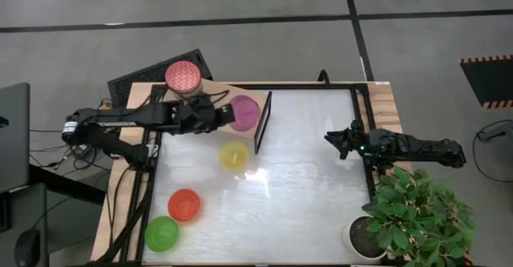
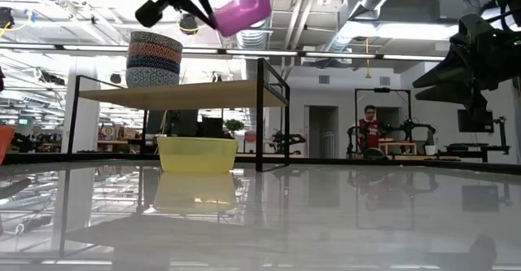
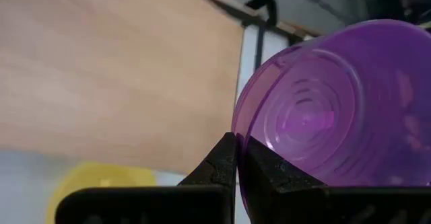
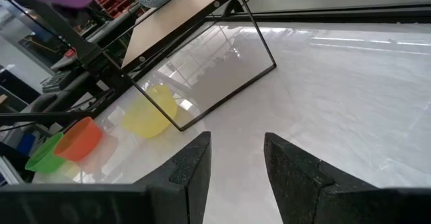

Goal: Place and stack bowls onto a shelf
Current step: Put the purple bowl on the shelf

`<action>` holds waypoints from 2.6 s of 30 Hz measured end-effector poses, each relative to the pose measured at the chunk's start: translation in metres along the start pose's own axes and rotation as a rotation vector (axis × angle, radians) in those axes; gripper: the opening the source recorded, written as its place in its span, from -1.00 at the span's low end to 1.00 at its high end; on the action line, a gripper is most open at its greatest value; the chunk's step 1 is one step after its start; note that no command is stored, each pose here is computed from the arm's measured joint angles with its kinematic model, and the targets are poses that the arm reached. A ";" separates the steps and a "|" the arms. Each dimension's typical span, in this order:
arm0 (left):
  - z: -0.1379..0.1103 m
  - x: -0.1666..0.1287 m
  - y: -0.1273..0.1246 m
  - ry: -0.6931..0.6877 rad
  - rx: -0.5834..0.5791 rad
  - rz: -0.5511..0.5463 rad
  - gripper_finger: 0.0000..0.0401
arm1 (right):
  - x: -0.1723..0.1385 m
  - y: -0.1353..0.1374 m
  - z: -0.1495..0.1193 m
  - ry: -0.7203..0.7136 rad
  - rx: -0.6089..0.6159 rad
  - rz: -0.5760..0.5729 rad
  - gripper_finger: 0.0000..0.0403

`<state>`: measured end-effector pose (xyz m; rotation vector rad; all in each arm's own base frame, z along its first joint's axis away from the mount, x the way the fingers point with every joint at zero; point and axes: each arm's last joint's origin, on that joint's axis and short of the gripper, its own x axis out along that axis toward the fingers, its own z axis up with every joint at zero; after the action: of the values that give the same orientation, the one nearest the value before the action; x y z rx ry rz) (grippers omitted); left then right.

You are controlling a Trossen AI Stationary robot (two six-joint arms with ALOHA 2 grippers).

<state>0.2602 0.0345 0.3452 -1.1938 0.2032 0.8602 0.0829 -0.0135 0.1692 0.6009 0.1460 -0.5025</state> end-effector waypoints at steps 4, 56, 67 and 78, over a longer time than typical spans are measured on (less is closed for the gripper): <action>-0.009 0.014 -0.009 0.023 0.016 0.015 -1.00 | 0.000 0.000 0.000 -0.001 0.001 0.000 -0.19; 0.126 0.045 -0.012 0.128 1.670 -0.292 -1.00 | 0.000 0.000 0.000 -0.001 0.036 -0.001 -0.19; 0.124 0.064 -0.002 0.202 1.886 -0.228 -1.00 | 0.000 -0.003 0.001 -0.064 0.037 -0.082 -0.19; 0.113 0.060 -0.010 0.314 1.977 -0.160 -1.00 | 0.000 -0.003 0.001 -0.067 0.061 -0.082 -0.19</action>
<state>0.2753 0.1611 0.3631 0.5503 0.9140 0.0260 0.0816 -0.0163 0.1690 0.6387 0.0922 -0.6076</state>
